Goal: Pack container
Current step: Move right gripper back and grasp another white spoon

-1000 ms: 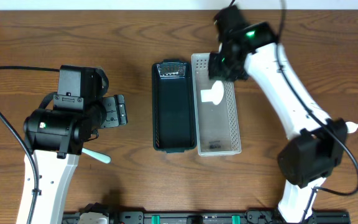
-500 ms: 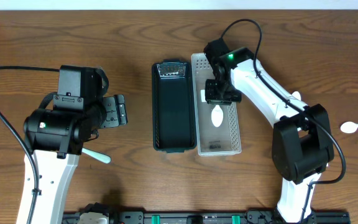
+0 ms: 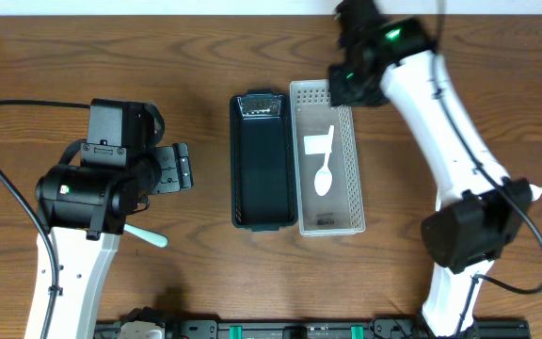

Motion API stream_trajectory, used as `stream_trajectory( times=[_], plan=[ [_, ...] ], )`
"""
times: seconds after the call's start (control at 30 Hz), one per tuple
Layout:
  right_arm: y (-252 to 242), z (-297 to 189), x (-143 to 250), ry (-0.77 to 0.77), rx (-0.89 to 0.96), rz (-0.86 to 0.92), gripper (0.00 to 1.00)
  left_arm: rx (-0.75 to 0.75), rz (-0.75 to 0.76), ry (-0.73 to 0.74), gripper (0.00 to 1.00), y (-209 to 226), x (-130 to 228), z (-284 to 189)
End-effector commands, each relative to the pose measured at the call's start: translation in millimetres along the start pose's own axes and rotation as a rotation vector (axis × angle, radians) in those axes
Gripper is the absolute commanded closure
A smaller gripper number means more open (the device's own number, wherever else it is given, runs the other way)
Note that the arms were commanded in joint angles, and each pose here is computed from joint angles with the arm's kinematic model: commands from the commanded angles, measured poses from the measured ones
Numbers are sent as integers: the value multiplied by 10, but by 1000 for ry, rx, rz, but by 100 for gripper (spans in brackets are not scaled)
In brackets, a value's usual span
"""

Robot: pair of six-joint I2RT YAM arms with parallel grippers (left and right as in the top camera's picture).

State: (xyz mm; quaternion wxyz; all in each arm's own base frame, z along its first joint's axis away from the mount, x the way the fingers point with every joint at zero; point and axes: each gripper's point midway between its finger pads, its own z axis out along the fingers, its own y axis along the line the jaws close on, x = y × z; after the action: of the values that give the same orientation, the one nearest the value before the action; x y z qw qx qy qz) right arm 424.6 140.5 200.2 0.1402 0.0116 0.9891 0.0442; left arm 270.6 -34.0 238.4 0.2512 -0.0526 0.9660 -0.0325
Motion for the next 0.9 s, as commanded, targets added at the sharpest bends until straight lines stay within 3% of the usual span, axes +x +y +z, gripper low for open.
stream_trajectory(
  times=[0.0, 0.1, 0.37, 0.63, 0.87],
  plan=[
    [-727, -630, -310, -167, 153, 95, 45, -8, -2, -5, 17, 11, -27, -13],
    [-1316, -806, -250, -143, 217, 199, 34, -8, -2, -5, 17, 11, -27, -13],
    [-2370, -428, 201, 58, 299, 432, 33, -8, -2, -5, 17, 10, -29, -13],
    [-2473, 554, 698, 229, 285, 411, 31, -8, -2, -6, 17, 11, -29, -13],
    [-2430, 1115, 1014, 266, 240, 376, 32, -8, -2, -6, 16, 11, -29, -13]
  ],
)
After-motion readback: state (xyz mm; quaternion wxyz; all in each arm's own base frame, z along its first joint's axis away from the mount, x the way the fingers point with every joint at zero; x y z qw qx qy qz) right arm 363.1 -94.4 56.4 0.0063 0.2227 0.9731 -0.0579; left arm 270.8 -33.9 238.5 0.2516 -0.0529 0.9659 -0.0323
